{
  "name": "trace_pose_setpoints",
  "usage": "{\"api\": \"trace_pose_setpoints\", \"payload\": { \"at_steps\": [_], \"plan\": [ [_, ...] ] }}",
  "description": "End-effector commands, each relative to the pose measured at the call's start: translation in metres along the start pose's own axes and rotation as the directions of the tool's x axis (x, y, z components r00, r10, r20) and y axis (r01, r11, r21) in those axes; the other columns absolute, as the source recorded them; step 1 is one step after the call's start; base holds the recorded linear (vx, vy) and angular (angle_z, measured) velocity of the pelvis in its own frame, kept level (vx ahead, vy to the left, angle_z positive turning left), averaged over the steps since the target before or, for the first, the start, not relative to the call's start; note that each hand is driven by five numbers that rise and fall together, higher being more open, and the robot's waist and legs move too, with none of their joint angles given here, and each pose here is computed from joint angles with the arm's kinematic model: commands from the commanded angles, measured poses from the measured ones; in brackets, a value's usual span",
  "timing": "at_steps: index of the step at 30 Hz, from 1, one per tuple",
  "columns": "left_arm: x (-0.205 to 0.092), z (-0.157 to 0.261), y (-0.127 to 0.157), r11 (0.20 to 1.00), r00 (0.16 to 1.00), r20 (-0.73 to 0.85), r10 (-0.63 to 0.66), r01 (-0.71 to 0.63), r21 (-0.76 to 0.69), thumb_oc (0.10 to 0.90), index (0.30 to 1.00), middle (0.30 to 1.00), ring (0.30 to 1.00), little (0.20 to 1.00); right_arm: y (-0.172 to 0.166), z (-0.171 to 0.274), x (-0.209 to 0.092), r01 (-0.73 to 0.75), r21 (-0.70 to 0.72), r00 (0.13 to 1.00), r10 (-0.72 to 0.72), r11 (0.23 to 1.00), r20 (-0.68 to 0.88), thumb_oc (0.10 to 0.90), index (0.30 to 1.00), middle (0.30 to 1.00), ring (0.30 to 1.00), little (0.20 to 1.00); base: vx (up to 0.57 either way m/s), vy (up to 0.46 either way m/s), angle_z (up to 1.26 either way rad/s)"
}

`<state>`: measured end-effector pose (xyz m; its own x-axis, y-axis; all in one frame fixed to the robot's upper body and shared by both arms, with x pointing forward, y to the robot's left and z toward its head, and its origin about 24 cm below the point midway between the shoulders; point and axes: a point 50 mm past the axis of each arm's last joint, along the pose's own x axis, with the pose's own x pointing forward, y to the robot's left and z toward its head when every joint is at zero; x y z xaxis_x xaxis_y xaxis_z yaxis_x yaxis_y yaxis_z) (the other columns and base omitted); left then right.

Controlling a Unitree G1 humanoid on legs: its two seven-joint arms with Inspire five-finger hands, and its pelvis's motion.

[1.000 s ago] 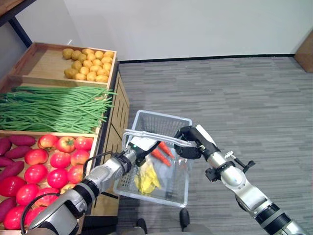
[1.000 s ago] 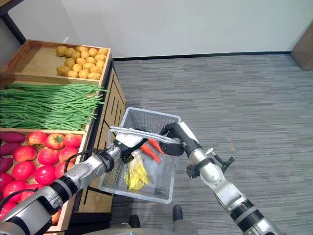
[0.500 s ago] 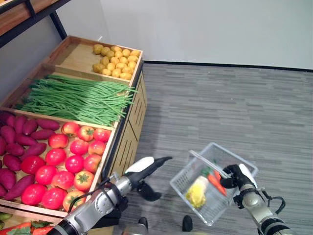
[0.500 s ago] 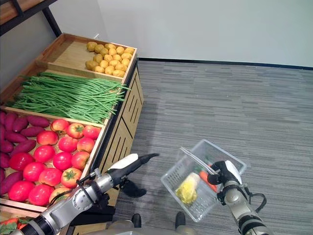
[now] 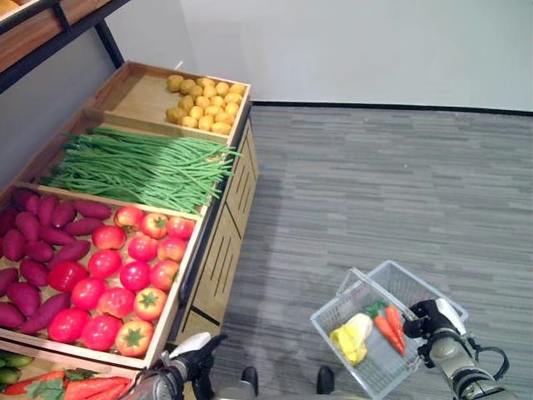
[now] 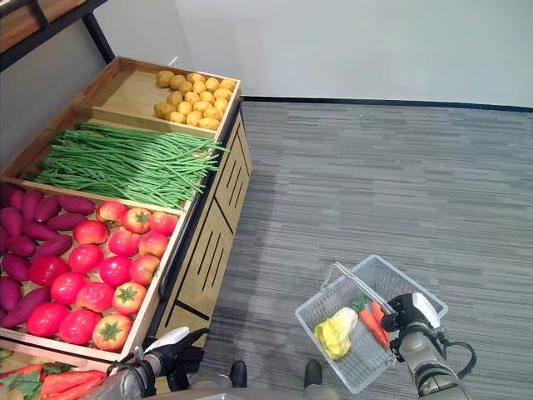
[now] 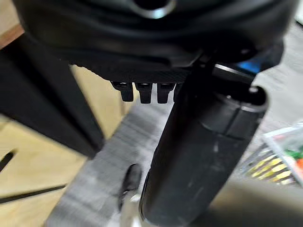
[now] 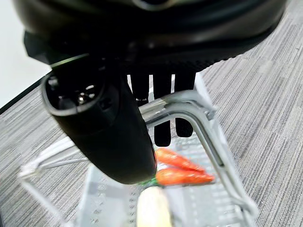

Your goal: Get the vegetables into the basket

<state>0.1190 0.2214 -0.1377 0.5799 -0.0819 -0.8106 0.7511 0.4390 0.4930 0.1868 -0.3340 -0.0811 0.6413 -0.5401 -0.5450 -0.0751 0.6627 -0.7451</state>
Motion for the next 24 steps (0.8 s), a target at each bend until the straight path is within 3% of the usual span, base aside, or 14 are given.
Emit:
{"api": "trace_pose_setpoints", "payload": {
  "at_steps": [1, 2, 3, 7, 14, 15, 16, 20, 21, 24],
  "plan": [
    [0.004, -0.007, 0.021, 0.995, 0.993, -0.056, 0.099, -0.098, 0.015, 0.9, 1.0, 1.0, 1.0, 1.0, -0.067, 0.062, 0.018, 0.206, 0.051, 0.961, -0.212, 0.977, 0.18, 0.427, 0.338, 0.338, 0.338, 0.338, -0.05, -0.011, 0.01],
    [0.003, -0.015, 0.014, 0.996, 0.99, -0.112, 0.09, -0.092, -0.014, 0.9, 1.0, 1.0, 1.0, 1.0, -0.069, 0.062, 0.018, 0.207, 0.046, 0.962, -0.212, 0.977, 0.174, 0.6, 0.58, 0.58, 0.58, 0.58, -0.05, -0.016, 0.01],
    [0.003, -0.019, 0.009, 0.995, 0.986, -0.147, 0.082, -0.089, -0.039, 0.9, 1.0, 1.0, 1.0, 1.0, -0.071, 0.063, 0.019, 0.205, 0.046, 0.964, -0.21, 0.978, 0.165, 0.9, 1.0, 1.0, 1.0, 1.0, -0.04, -0.018, 0.01],
    [-0.001, -0.028, -0.002, 0.995, 0.976, -0.21, 0.059, -0.075, -0.07, 0.9, 1.0, 1.0, 1.0, 1.0, -0.068, 0.058, 0.019, 0.192, 0.016, 0.971, -0.192, 0.981, 0.144, 0.9, 1.0, 1.0, 1.0, 1.0, 0.0, 0.0, 0.0],
    [-0.006, -0.041, -0.018, 0.963, 0.944, -0.329, 0.019, -0.106, -0.248, 0.9, 1.0, 1.0, 1.0, 1.0, -0.044, 0.011, 0.013, 0.123, 0.052, 0.992, -0.123, 0.991, -0.003, 0.9, 1.0, 1.0, 1.0, 1.0, 0.02, -0.008, 0.0],
    [-0.009, -0.046, -0.022, 0.944, 0.931, -0.365, 0.007, -0.126, -0.304, 0.9, 1.0, 1.0, 1.0, 1.0, -0.035, 0.0, 0.009, 0.094, 0.051, 0.995, -0.093, 0.994, -0.03, 0.9, 1.0, 1.0, 1.0, 1.0, 0.09, 0.004, 0.0],
    [-0.016, -0.057, -0.036, 0.87, 0.891, -0.448, -0.071, -0.165, -0.465, 0.9, 1.0, 1.0, 1.0, 1.0, -0.002, -0.032, -0.005, -0.033, 0.042, 0.992, 0.038, 0.999, -0.119, 0.9, 1.0, 1.0, 1.0, 1.0, 0.1, -0.001, 0.0],
    [-0.02, -0.059, -0.046, 0.809, 0.871, -0.476, -0.124, -0.189, -0.556, 0.9, 1.0, 1.0, 1.0, 1.0, 0.03, -0.058, -0.022, -0.124, 0.115, 0.967, 0.145, 0.986, -0.207, 0.9, 1.0, 1.0, 1.0, 1.0, 0.03, -0.003, 0.01],
    [-0.02, -0.058, -0.05, 0.765, 0.865, -0.481, -0.14, -0.214, -0.608, 0.9, 1.0, 1.0, 1.0, 1.0, 0.058, -0.073, -0.038, -0.194, 0.203, 0.936, 0.243, 0.96, -0.255, 0.9, 1.0, 1.0, 1.0, 1.0, 0.0, 0.0, 0.0],
    [-0.022, -0.058, -0.056, 0.726, 0.859, -0.493, -0.142, -0.248, -0.642, 0.9, 1.0, 1.0, 1.0, 1.0, 0.099, -0.106, -0.075, -0.297, 0.3, 0.85, 0.394, 0.907, -0.351, 0.9, 1.0, 1.0, 1.0, 1.0, 0.0, 0.0, 0.0]
  ]
}}
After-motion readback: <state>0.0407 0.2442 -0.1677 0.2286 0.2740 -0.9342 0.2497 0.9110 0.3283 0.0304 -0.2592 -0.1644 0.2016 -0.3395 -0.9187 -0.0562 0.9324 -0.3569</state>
